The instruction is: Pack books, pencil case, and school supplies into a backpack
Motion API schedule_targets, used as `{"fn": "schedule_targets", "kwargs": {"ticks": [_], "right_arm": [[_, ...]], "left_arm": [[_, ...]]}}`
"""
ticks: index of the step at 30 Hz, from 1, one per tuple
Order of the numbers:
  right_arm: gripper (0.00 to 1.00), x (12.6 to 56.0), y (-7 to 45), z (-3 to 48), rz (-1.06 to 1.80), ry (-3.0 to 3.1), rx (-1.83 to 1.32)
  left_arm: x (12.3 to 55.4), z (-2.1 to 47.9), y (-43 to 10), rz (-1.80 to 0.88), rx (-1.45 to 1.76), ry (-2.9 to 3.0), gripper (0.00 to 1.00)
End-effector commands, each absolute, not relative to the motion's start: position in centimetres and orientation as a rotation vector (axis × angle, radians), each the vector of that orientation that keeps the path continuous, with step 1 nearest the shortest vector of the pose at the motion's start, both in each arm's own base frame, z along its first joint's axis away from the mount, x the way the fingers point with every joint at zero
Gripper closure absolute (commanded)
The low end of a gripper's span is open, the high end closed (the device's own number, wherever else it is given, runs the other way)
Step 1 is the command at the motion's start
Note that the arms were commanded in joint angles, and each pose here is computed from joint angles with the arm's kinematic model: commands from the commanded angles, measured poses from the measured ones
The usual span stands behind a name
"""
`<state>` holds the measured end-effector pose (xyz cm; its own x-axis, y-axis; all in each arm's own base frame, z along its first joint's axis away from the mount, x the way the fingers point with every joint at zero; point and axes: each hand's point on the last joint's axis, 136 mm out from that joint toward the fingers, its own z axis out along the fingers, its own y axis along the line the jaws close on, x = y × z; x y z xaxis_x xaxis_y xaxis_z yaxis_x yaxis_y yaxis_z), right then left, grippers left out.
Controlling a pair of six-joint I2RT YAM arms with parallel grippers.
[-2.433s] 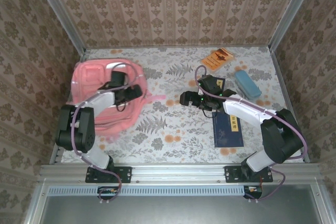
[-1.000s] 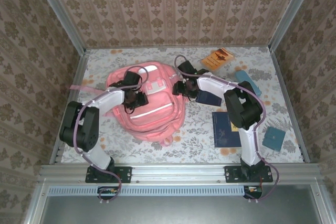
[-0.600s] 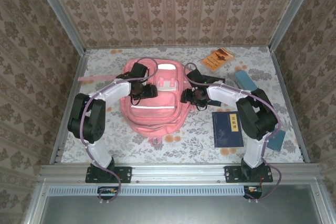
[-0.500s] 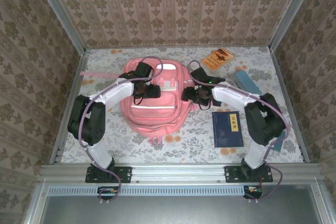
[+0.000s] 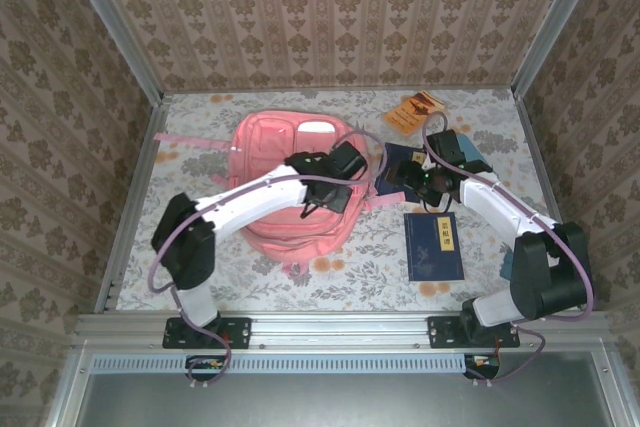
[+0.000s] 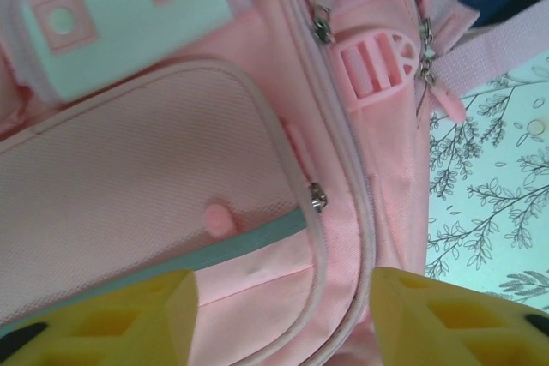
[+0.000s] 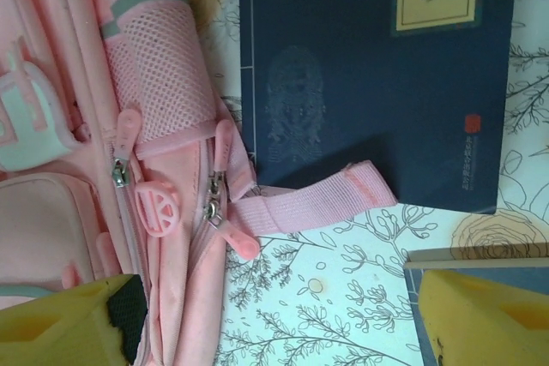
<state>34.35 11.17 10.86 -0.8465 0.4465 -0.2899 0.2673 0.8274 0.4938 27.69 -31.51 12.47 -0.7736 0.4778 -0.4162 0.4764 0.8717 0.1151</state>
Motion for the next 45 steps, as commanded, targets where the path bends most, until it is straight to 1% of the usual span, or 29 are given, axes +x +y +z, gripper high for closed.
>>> {"fn": "schedule_targets", "kwargs": {"ticks": [1,6,10,13,15,17,20,22,24,26,27,29,32,35,41,45], "right_arm": [[0.15,33.8,11.2,11.4,0.671,2.601,0.529],[0.16,34.0,10.8,11.5,0.682,2.579,0.568],[0.17,34.1,10.5,11.6,0.685,2.571,0.581],[0.17,34.2,10.4,11.6,0.684,2.573,0.585],[0.18,34.1,10.3,11.3,0.676,2.579,0.594],[0.18,34.1,10.2,11.2,0.672,2.580,0.605],[0.18,34.1,10.0,11.1,0.664,2.574,0.617],[0.19,34.1,9.9,11.0,0.656,2.576,0.616],[0.21,34.4,10.0,11.2,0.653,2.572,0.589],[0.22,34.5,10.0,11.5,0.645,2.568,0.543],[0.25,34.6,10.1,11.5,0.643,2.567,0.501],[0.29,34.8,11.0,12.0,0.664,2.555,0.382],[0.31,34.9,12.2,12.4,0.666,2.524,0.217],[0.31,34.8,14.2,12.8,0.719,2.484,0.053],[0.31,34.6,19.1,14.5,0.847,2.383,-0.260],[0.31,35.0,21.6,14.8,0.961,2.363,-0.345]], "left_arm": [[27.3,10.2,-30.4,0.177,0.712,2.662,0.51],[27.2,8.1,-31.7,0.226,0.734,2.679,0.54],[27.9,7.5,-30.7,0.358,0.695,2.656,0.59],[27.9,6.7,-30.4,0.387,0.691,2.662,0.61],[27.7,6.1,-30.2,0.415,0.695,2.670,0.60],[27.7,5.8,-30.0,0.448,0.703,2.666,0.56],[27.5,5.5,-30.0,0.477,0.717,2.663,0.55],[27.5,5.4,-30.2,0.471,0.723,2.666,0.60],[27.6,5.7,-30.1,0.471,0.726,2.660,0.68],[27.8,6.6,-30.1,0.466,0.728,2.642,0.79],[28.0,7.4,-30.1,0.457,0.733,2.627,0.84],[28.2,9.0,-30.1,0.428,0.746,2.597,0.90],[28.9,12.4,-29.6,0.375,0.746,2.532,0.97],[29.6,15.3,-28.4,0.313,0.719,2.490,1.00],[30.7,19.9,-26.4,0.124,0.674,2.421,1.00],[31.2,22.2,-25.7,0.002,0.637,2.369,1.00]]}}
